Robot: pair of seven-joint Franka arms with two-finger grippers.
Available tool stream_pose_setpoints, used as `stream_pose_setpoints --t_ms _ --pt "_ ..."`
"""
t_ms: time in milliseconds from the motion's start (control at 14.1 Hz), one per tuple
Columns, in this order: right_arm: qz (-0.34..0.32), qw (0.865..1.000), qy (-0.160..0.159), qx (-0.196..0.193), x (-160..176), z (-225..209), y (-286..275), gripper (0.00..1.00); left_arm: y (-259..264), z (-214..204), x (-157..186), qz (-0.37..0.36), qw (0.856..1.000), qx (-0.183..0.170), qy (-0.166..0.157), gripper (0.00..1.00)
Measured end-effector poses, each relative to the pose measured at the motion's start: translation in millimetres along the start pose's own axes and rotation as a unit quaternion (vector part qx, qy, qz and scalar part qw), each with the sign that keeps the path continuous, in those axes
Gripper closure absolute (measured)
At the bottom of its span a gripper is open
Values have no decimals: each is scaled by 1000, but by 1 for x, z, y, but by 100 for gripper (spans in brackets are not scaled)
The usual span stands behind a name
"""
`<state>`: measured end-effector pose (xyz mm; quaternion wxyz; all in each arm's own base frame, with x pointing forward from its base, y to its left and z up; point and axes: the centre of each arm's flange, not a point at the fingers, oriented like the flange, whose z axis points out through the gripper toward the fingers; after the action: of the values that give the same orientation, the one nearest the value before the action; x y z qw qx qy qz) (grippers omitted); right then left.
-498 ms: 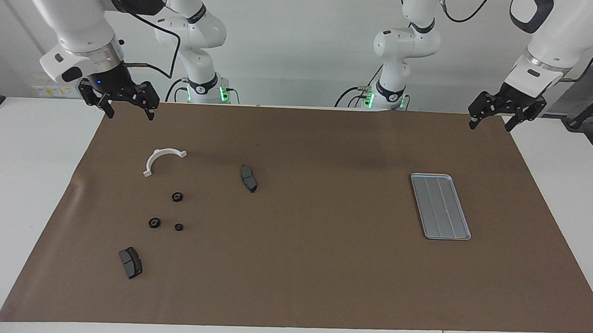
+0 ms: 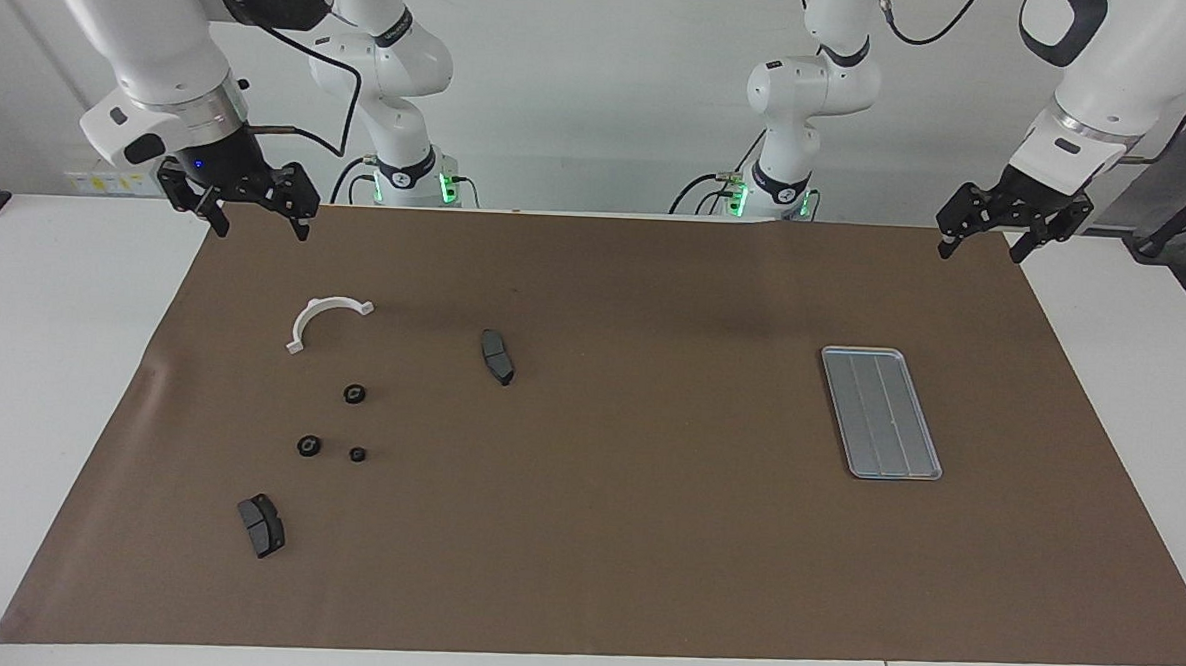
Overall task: Pick bearing gear from pile to tray
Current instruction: 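Reach down and grasp a black bearing gear with the right gripper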
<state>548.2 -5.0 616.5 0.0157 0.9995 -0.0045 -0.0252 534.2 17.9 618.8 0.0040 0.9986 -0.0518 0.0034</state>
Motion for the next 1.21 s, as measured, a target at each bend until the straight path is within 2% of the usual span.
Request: stream_pose_setpoints --t_ms 782,1209 --pt "-1 1000 6 1 9 19 -2 0 0 0 0 0 1000 0 0 0" --pt "-9 999 34 4 77 105 -17 0 0 0 0 0 1000 0 0 0"
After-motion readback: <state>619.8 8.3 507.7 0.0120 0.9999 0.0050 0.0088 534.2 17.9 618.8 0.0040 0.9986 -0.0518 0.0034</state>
